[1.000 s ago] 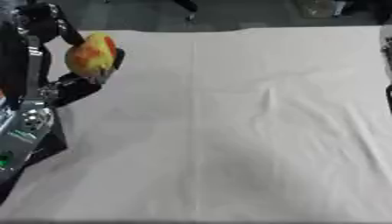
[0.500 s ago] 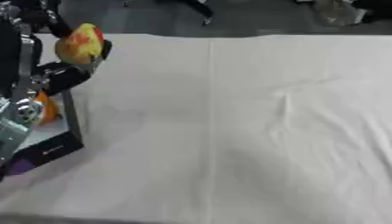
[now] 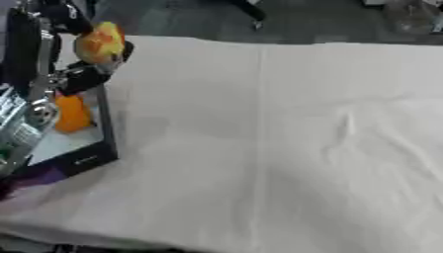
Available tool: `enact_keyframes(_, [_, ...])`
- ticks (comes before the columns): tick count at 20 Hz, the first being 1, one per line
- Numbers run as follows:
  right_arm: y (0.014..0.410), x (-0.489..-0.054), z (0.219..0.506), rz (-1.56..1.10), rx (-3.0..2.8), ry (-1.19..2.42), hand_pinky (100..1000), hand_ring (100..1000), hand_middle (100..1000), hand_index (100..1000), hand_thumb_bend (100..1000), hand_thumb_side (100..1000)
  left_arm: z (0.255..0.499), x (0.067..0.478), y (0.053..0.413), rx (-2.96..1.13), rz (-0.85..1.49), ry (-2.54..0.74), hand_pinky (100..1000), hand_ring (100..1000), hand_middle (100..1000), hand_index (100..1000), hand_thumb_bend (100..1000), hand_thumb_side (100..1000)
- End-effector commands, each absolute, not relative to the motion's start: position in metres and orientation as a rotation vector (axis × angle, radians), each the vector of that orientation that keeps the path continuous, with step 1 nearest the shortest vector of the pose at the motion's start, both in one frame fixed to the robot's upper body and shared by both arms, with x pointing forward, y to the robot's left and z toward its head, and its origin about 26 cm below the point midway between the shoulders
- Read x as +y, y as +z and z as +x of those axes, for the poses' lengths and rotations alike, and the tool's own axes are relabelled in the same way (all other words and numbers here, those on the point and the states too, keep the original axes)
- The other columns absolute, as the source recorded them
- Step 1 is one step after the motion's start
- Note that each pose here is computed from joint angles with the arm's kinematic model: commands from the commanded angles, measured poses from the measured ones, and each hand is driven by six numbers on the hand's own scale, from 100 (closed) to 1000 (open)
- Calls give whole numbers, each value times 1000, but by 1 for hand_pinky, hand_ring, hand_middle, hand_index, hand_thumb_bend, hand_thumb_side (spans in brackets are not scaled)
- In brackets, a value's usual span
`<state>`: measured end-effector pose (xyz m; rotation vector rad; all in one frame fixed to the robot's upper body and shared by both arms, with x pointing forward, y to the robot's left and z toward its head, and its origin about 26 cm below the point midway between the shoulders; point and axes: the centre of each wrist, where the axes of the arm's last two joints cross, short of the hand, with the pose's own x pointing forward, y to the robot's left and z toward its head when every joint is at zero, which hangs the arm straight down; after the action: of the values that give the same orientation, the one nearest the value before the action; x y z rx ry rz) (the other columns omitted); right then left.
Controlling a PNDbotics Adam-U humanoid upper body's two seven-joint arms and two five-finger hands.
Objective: Pick up the objects with one hand, pass them to the other hand, and then place them into the box on the other side of the table.
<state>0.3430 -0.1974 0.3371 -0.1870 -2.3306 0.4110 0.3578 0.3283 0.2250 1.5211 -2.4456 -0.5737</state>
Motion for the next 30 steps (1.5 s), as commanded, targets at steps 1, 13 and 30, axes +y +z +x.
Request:
enact_keyframes(1, [349, -202, 337, -219, -2375, 409, 749, 726, 767, 782, 668, 100, 355, 344, 238, -2416, 1621, -579, 359, 283, 279, 330, 580, 100])
enact_keyframes(13, [352, -207, 335, -241, -2386, 377, 749, 724, 767, 781, 671, 100, 343, 380, 216, -2212, 1784, -642, 424, 340, 343, 424, 668, 100])
enact_keyframes(30, [352, -208, 335, -252, -2381, 378, 748, 721, 766, 779, 675, 100, 335, 418, 201, -1785, 1987, -695, 595, 475, 472, 584, 758, 100])
